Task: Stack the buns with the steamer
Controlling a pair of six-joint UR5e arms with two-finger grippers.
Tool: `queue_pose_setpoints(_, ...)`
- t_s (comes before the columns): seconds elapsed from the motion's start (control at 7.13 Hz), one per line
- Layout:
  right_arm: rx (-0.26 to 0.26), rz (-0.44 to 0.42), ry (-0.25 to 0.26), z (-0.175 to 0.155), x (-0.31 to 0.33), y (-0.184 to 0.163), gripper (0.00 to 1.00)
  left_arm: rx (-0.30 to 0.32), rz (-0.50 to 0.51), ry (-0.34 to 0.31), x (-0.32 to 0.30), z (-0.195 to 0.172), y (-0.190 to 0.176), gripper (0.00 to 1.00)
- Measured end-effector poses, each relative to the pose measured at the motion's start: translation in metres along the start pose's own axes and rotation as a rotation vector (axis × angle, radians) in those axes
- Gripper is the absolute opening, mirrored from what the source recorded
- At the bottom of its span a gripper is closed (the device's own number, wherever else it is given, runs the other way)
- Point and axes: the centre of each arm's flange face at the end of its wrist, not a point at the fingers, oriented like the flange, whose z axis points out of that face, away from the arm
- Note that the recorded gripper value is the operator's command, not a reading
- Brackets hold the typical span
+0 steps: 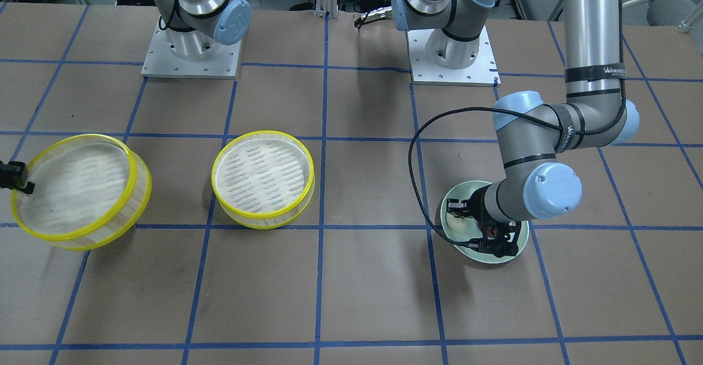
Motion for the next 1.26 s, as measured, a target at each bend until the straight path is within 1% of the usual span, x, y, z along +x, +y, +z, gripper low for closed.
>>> queue_pose_setpoints(0.14, -0.014, 0.032, -0.006, 0.001, -0.027, 0.011, 0.0, 0.023, -0.007, -0.001, 0.001, -0.013, 0.001, 0.0)
queue_pose_setpoints(0.28, -0.036, 0.061, -0.014, -0.002, -0.05, 0.021, 0.0, 0.062, -0.037, 0.024, 0.01, -0.037, 0.002, 0.0)
queue_pose_setpoints(0.42, -0.052, 0.078, -0.021, -0.006, -0.066, 0.027, 0.0, 0.099, -0.087, 0.064, 0.033, -0.061, 0.004, 0.0)
queue_pose_setpoints(0.56, -0.059, 0.083, -0.023, -0.008, -0.077, 0.029, 0.0, 0.127, -0.129, 0.105, 0.069, -0.079, 0.01, 0.0)
queue_pose_setpoints(0.7, -0.062, 0.086, -0.023, -0.008, -0.081, 0.03, 0.0, 0.139, -0.154, 0.157, 0.116, -0.088, 0.019, 0.0)
queue_pose_setpoints(0.98, -0.063, 0.085, -0.025, -0.008, -0.084, 0.031, 0.0, 0.121, -0.157, 0.286, 0.207, -0.084, 0.038, 0.0)
queue_pose_setpoints(1.26, -0.064, 0.086, -0.026, -0.008, -0.085, 0.031, 0.0, 0.087, -0.108, 0.369, 0.285, -0.059, 0.056, 0.0)
